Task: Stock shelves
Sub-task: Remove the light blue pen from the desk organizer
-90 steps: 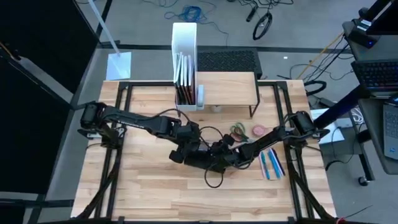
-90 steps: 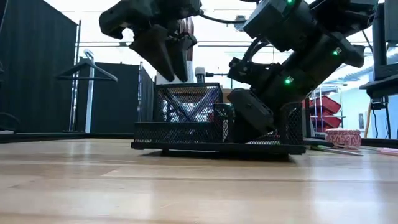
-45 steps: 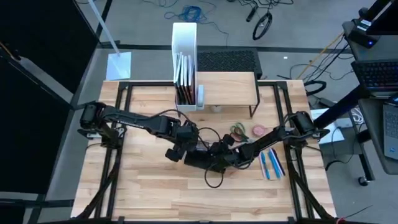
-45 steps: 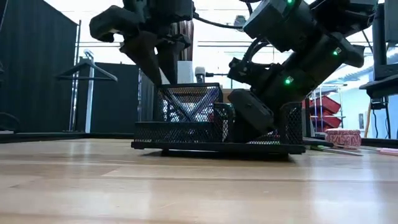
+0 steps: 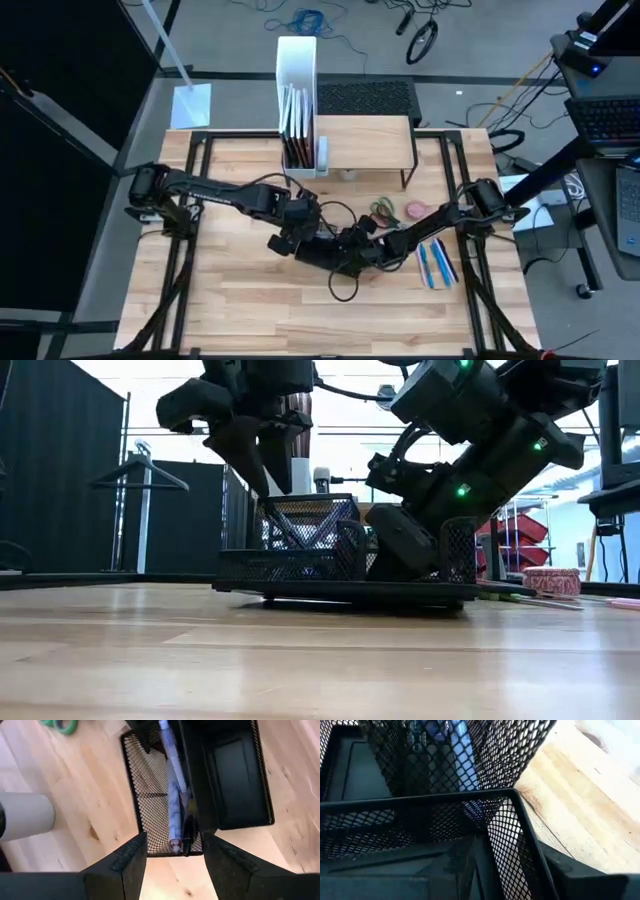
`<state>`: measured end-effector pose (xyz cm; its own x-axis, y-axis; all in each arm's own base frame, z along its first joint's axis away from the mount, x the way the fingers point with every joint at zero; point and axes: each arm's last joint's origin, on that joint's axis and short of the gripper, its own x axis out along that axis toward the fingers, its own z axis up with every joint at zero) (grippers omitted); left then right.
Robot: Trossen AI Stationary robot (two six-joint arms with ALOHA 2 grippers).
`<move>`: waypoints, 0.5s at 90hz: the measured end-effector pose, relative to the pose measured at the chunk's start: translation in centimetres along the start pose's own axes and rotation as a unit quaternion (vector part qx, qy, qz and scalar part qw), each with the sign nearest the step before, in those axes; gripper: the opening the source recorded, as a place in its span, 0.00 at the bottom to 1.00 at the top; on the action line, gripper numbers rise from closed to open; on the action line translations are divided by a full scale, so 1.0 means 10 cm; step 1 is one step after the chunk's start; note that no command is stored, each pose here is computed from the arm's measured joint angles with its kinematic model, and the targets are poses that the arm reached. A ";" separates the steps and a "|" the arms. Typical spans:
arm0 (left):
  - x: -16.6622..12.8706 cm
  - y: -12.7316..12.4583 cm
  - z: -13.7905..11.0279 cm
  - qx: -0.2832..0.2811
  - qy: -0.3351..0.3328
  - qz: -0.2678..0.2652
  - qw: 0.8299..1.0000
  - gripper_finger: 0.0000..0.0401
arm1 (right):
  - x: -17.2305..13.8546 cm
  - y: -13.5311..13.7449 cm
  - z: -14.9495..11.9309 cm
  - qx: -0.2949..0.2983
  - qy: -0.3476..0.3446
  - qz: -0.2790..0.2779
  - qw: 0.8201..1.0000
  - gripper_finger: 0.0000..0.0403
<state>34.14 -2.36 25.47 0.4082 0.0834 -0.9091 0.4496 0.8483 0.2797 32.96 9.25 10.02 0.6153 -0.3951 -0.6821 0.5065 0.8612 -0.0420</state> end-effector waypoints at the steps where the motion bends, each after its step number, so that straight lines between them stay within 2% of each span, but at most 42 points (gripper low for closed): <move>1: -0.01 0.01 0.01 -0.003 -0.002 0.002 1.000 0.44 | 0.00 0.00 0.00 0.000 0.000 0.000 1.000 0.33; 17: -0.09 0.14 0.04 -0.058 -0.023 0.009 0.998 0.44 | 0.00 0.00 0.00 -0.003 0.002 0.003 1.000 0.33; 33: -0.08 0.21 -0.03 -0.155 -0.042 -0.078 0.984 0.43 | 0.00 0.00 0.00 -0.001 0.002 0.003 1.000 0.33; 45: -0.09 0.19 -0.03 -0.171 -0.045 -0.100 0.979 0.35 | 0.00 0.00 0.00 -0.001 0.002 0.002 1.000 0.33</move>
<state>34.43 -0.68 26.70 0.4143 -0.1356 -0.9000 0.2409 0.9699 -0.0352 32.96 9.27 10.02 0.6159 -0.3898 -0.6847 0.5018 0.8640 -0.0405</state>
